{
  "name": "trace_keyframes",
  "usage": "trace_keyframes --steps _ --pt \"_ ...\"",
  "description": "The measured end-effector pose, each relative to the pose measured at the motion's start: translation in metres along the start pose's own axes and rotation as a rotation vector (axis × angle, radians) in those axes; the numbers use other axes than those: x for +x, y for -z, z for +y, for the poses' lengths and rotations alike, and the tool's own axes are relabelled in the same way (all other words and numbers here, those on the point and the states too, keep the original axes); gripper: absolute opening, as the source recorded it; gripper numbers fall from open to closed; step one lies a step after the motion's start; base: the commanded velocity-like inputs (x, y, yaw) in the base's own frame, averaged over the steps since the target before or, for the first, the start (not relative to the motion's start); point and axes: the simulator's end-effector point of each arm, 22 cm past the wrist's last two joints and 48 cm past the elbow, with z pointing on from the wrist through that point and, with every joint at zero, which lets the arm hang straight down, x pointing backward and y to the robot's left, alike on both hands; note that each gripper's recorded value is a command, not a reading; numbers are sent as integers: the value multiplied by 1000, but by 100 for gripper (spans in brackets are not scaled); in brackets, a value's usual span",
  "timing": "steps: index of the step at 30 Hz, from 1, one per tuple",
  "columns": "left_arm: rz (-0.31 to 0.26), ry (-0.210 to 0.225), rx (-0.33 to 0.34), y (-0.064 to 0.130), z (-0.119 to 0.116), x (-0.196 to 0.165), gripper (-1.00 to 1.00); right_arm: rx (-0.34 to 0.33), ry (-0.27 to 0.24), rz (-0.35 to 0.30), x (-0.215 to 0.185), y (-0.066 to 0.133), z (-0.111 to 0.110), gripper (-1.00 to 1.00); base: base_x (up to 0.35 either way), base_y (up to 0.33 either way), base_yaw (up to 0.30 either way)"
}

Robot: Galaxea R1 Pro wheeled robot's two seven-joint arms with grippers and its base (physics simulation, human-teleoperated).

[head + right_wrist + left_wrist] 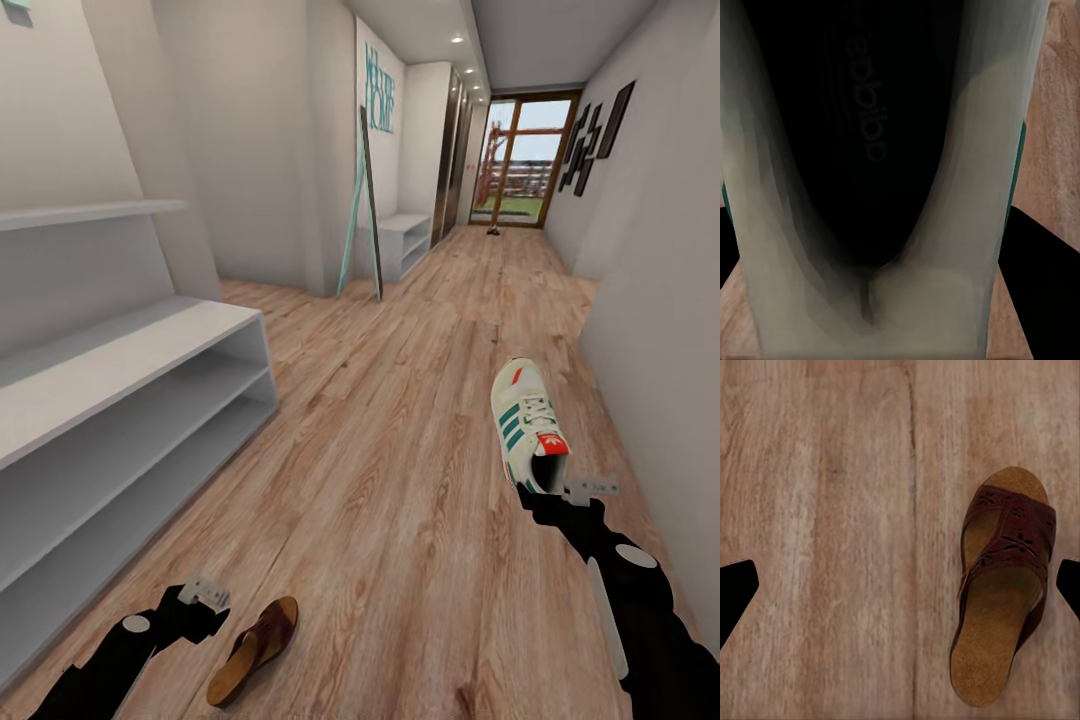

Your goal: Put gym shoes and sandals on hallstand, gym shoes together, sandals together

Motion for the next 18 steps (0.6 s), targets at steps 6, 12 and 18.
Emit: trace_keyframes --steps 6,12,18 --pt "21 0 15 -10 -10 17 100 0 4 21 18 -6 0 -100 0 0 0" --pt "61 2 37 -19 -20 37 100 2 9 55 37 -15 1 -100 0 0 0" --pt "97 3 54 -27 -28 54 100 3 13 89 56 -22 1 -100 0 0 0"
